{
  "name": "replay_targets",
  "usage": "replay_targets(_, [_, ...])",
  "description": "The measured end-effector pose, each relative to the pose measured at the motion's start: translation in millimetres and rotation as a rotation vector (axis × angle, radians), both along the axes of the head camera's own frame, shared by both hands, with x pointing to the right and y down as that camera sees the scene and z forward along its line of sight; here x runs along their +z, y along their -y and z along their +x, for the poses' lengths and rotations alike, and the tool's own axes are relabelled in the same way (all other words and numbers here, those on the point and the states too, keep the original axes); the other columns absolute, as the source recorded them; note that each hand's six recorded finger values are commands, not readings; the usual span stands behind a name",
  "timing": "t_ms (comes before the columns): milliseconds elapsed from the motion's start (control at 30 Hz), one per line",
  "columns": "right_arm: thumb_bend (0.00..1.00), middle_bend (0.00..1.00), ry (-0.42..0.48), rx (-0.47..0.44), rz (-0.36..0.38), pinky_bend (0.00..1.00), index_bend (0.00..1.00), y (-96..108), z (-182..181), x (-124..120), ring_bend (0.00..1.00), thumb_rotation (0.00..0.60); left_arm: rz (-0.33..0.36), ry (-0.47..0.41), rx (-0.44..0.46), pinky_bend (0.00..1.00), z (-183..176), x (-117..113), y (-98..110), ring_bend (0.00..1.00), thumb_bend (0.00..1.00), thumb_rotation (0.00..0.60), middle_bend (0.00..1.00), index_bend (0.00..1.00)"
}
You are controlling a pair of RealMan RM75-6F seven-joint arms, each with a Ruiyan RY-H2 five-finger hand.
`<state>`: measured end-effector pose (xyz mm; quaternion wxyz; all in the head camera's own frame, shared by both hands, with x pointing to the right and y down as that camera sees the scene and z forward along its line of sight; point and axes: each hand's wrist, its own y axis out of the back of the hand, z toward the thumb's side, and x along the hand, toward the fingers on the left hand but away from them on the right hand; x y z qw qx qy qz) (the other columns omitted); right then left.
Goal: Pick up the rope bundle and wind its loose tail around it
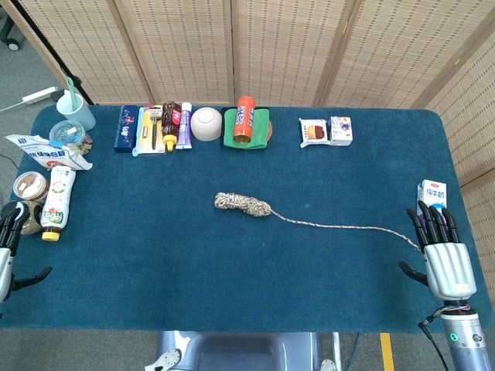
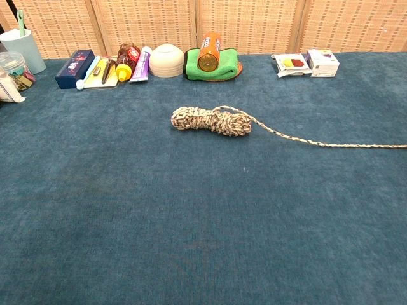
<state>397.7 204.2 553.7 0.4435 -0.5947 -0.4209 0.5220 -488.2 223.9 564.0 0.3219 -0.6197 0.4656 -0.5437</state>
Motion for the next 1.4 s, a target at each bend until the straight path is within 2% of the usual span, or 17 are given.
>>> replay_targets(300, [0.0, 0.0, 0.019, 0.008, 0.005, 0.0, 0.0, -3, -2, -4, 0.0, 0.6, -0.011, -0.01, 0.046, 0.0, 8, 4, -3, 0.0, 0.05, 0.6, 0.0, 0.0])
replay_targets(433, [0.0, 0.0, 0.03, 0.014, 0.005, 0.0, 0.0, -1, -2, -5, 0.0, 0.6, -0.018, -0.03, 0.081, 0.0, 18, 8, 5, 0.0, 0.05, 0.6, 0.0, 0.0])
replay_targets(533, [0.0, 0.0, 0.038, 0.024, 0.001, 0.0, 0.0, 0, 0, -6, 0.0, 0.6, -0.028, -0.048, 0.134, 0.0, 33, 13, 20, 0.0, 0.05, 0.6, 0.0, 0.0])
replay_targets(700, [0.0, 0.0, 0.042, 0.034, -0.005, 0.0, 0.01, 2, 3, -5, 0.0, 0.6, -0.053, -0.092, 0.261, 0.0, 82, 26, 64, 0.0, 0.05, 0.6, 0.0, 0.0])
replay_targets(800, [0.0, 0.0, 0.046, 0.034, -0.017, 0.0, 0.04, 1, 2, -2, 0.0, 0.6, -0.049, -0.109, 0.288, 0.0, 104, 25, 77, 0.0, 0.05, 0.6, 0.0, 0.0])
replay_targets(900, [0.0, 0.0, 0.058, 0.03, -0.042, 0.0, 0.07, 1, 0, 4, 0.0, 0.6, -0.053, -0.107, 0.271, 0.0, 107, 24, 77, 0.0, 0.05, 0.6, 0.0, 0.0])
replay_targets(1100, [0.0, 0.0, 0.104, 0.003, -0.141, 0.0, 0.16, 13, -15, 27, 0.0, 0.6, -0.075, -0.046, 0.21, 0.0, 98, 20, 66, 0.0, 0.05, 0.6, 0.0, 0.0])
replay_targets(1300, [0.0, 0.0, 0.165, 0.018, -0.215, 0.0, 0.34, 36, -33, 52, 0.0, 0.6, -0.077, -0.036, 0.188, 0.0, 90, 16, 58, 0.0, 0.05, 0.6, 0.0, 0.0])
replay_targets(1400, [0.0, 0.0, 0.172, 0.048, -0.239, 0.0, 0.38, 47, -38, 69, 0.0, 0.6, -0.071, -0.043, 0.182, 0.0, 87, 13, 57, 0.0, 0.05, 0.6, 0.0, 0.0])
